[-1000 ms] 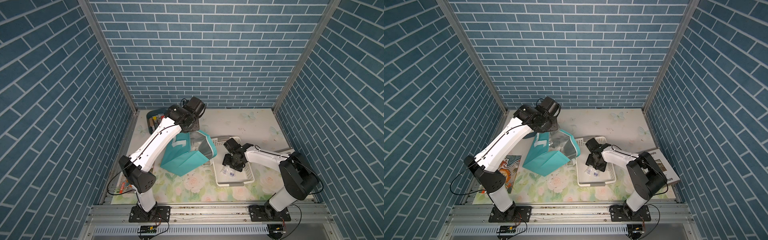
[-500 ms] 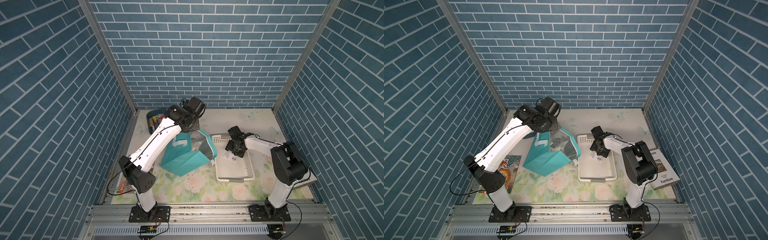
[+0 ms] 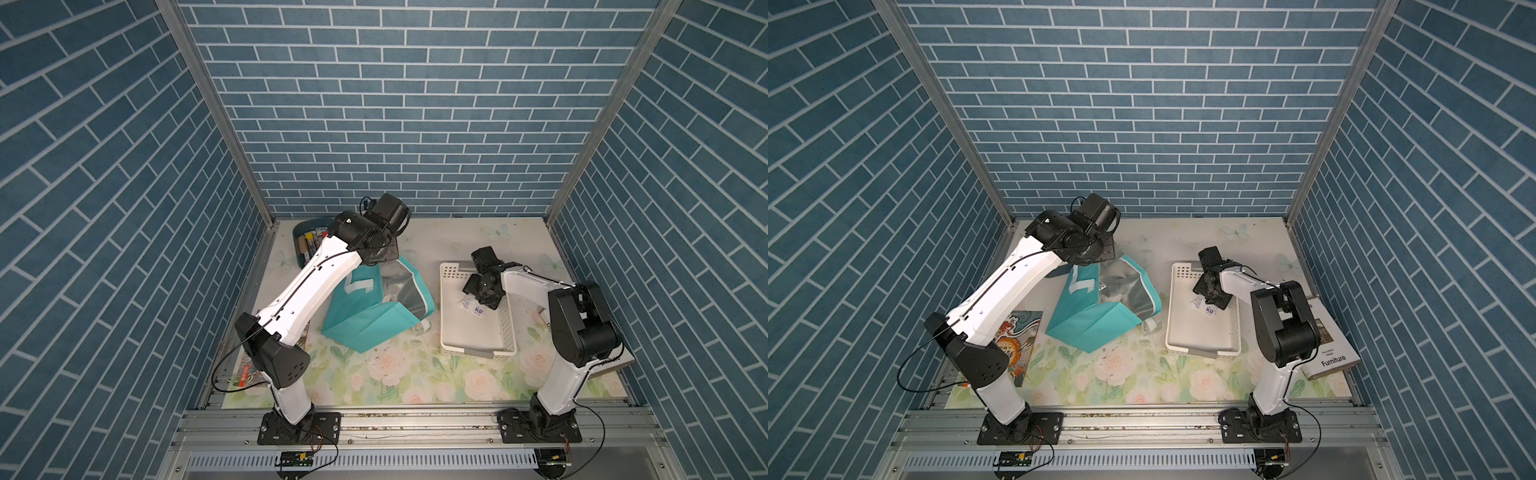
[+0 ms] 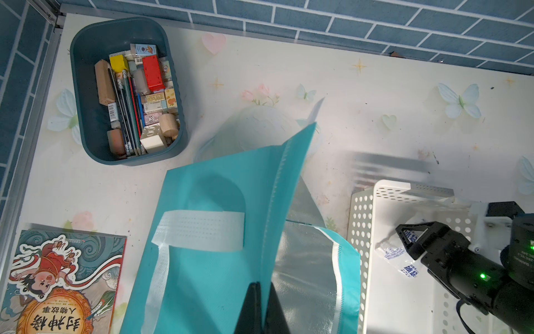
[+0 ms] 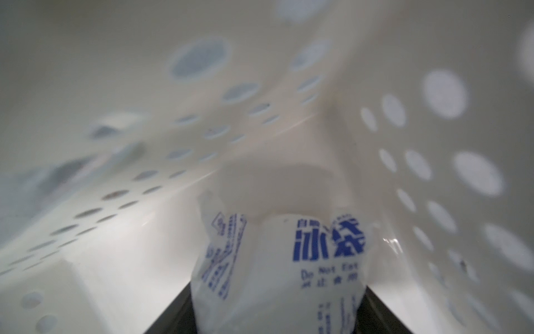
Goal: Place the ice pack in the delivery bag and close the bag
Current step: Adjust the bin at the center of the board, then place the ice pack in the delivery bag.
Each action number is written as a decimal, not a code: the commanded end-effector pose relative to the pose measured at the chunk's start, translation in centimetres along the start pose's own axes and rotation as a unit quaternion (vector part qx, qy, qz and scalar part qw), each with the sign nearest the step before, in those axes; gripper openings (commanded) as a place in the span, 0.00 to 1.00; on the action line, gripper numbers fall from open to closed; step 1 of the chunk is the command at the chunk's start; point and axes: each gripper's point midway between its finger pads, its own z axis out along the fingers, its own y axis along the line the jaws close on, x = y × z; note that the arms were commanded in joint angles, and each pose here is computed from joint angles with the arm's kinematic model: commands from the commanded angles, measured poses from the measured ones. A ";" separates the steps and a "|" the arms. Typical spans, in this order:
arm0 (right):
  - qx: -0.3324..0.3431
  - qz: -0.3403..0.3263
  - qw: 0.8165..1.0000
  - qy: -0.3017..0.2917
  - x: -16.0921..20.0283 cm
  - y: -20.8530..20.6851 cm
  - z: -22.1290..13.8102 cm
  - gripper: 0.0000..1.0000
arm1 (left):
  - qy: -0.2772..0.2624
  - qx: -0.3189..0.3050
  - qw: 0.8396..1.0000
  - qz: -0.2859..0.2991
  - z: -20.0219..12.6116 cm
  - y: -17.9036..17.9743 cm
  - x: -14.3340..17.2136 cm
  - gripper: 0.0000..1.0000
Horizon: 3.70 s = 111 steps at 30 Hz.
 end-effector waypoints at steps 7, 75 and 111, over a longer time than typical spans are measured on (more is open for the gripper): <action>-0.081 -0.051 0.995 0.014 1.8 1.1 -3.1 0.17 | -0.011 0.038 0.999 -0.014 -1.3 -0.7 -0.5 0.00; -0.462 -0.413 0.785 -0.014 14.1 26.9 -20.8 1.00 | -0.029 0.062 0.997 -0.036 -1.5 -0.9 -0.5 0.00; -0.401 -0.160 0.898 0.091 10.6 13.8 -16.8 0.70 | -0.039 -0.077 0.992 -0.090 0.2 7.3 1.3 0.00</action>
